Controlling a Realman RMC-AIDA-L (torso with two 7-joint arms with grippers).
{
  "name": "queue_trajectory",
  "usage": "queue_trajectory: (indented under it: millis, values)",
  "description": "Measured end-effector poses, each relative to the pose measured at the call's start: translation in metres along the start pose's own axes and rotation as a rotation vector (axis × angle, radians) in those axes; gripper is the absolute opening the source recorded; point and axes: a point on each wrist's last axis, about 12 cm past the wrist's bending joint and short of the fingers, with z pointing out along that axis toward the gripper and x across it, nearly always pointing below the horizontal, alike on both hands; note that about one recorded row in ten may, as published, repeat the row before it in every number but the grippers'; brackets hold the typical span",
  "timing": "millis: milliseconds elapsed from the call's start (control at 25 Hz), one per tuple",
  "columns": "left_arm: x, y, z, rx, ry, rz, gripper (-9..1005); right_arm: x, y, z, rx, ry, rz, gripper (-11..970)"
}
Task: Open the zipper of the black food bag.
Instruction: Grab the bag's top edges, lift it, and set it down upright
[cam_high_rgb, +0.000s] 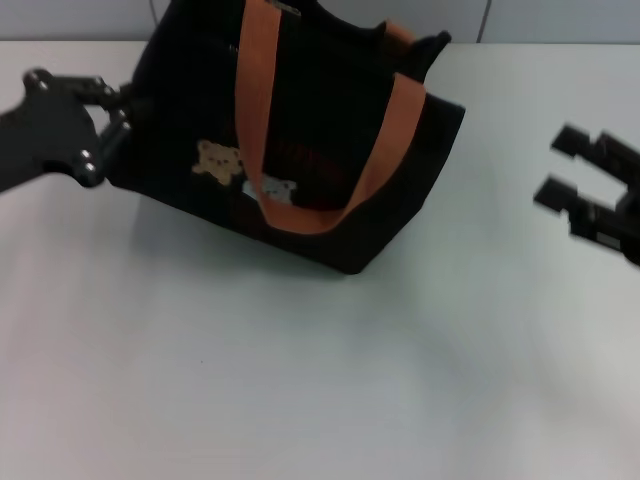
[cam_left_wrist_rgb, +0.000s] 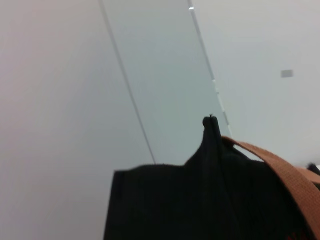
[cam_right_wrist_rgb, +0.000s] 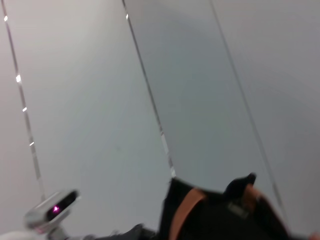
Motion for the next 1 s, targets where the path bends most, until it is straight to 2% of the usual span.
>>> queue_trajectory:
  millis: [40,120,280,400,560,640,760,1000]
  values:
    - [0.000,0.000,0.000,0.000,0.000,0.000,70,-0.002,-0.003,0.005,0.005,-0.016,-0.005,830]
    - [-0.018,0.012,0.000,0.024,-0.025,0.085,70,-0.005,-0.010,0.020,0.018,-0.054,-0.009,830]
    - [-0.037,0.021,0.007,0.051,-0.057,0.149,70,0.002,-0.018,0.065,-0.018,-0.026,-0.001,831]
    - [-0.047,0.022,0.015,0.078,-0.083,0.181,70,0.021,-0.015,0.103,-0.055,0.074,0.028,831]
    - [-0.053,0.020,0.025,0.110,-0.115,0.201,69,0.042,-0.005,0.136,-0.095,0.191,0.050,831]
    - [-0.054,0.018,0.029,0.125,-0.125,0.205,69,0.047,-0.001,0.142,-0.115,0.218,0.059,831]
    - [-0.054,0.015,0.031,0.138,-0.131,0.211,69,0.051,0.005,0.138,-0.142,0.218,0.076,831]
    - [-0.052,0.011,0.032,0.154,-0.131,0.215,70,0.052,0.008,0.095,-0.113,0.161,0.082,831]
